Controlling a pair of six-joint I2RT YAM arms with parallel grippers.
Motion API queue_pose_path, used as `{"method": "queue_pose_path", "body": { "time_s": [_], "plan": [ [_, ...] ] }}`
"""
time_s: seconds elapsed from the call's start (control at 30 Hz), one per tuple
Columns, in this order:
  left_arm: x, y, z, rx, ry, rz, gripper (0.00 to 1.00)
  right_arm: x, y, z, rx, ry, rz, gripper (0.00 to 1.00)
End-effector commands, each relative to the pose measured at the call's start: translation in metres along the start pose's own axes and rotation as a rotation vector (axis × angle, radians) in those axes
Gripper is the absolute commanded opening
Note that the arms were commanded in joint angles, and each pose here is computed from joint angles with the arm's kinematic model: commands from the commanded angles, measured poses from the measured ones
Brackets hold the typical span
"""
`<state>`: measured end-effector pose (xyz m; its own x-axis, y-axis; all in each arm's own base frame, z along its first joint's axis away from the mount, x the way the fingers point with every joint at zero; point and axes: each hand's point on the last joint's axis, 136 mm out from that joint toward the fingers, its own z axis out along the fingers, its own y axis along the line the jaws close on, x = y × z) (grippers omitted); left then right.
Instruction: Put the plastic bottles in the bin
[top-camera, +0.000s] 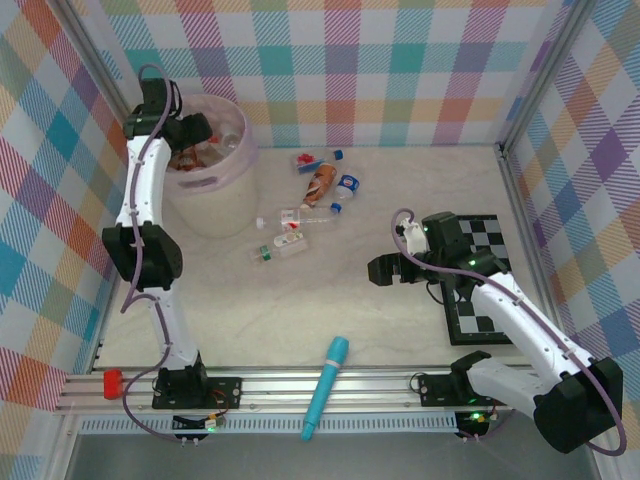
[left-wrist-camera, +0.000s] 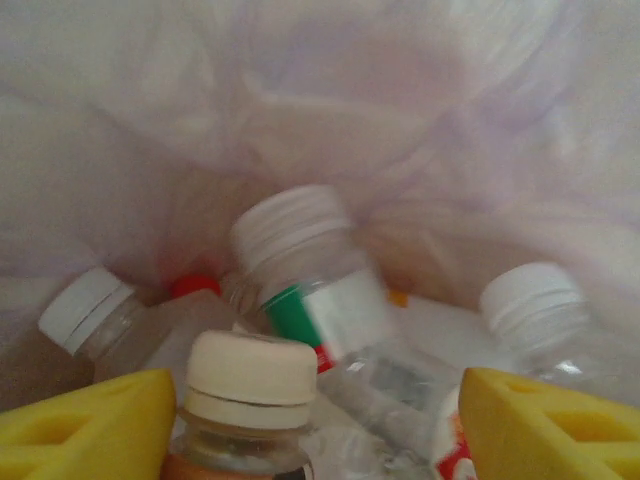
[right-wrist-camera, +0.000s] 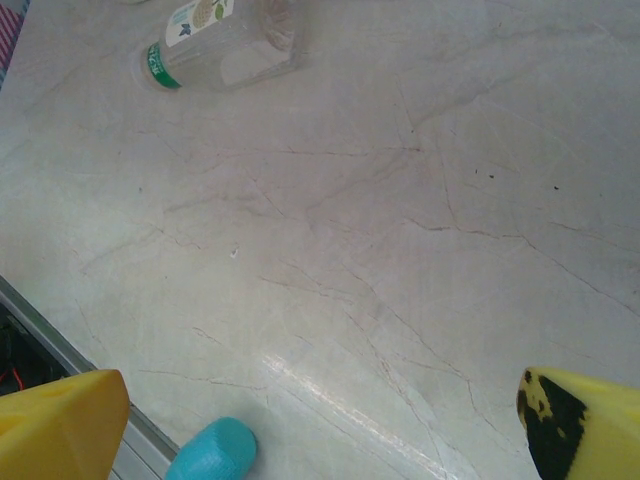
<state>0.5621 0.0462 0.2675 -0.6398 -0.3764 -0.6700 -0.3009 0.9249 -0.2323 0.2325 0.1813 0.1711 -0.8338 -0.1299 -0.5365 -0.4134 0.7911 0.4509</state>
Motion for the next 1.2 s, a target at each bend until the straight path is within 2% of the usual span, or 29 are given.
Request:
{"method": "queue_pose_path", "body": {
  "time_s": [0.0,0.23,0.33,0.5,0.67,0.9,1.03,1.17],
  "plan": [
    [-0.001,0.002,-0.014,0.004,0.004,0.014,0.80,0.002,0.002,0.002,-0.018,0.000,-0.007,0.99],
    [-0.014,0.001,-0.040,0.002,-0.048,0.040,0.86,0.001,0.003,0.003,-0.019,0.000,-0.008,0.99],
    [-0.024,-0.002,-0.063,0.009,-0.093,0.060,0.87,0.000,0.002,0.003,-0.020,0.000,0.001,1.00],
    [-0.043,-0.012,-0.123,0.039,-0.204,0.103,0.89,-0.003,0.003,0.004,-0.022,-0.010,0.006,0.99],
    [-0.043,-0.027,-0.187,0.057,-0.290,0.193,0.91,-0.008,0.002,0.006,-0.016,-0.019,0.020,0.99],
    [-0.009,-0.067,-0.257,0.102,-0.360,0.377,0.91,-0.018,-0.004,0.007,0.025,-0.052,0.057,0.99],
    [0.028,-0.091,-0.269,0.143,-0.336,0.489,0.91,-0.024,-0.009,0.006,0.050,-0.079,0.091,0.99],
    [0.074,-0.116,-0.264,0.224,-0.264,0.604,0.87,-0.026,-0.017,0.005,0.082,-0.102,0.131,0.99]
  ]
}}
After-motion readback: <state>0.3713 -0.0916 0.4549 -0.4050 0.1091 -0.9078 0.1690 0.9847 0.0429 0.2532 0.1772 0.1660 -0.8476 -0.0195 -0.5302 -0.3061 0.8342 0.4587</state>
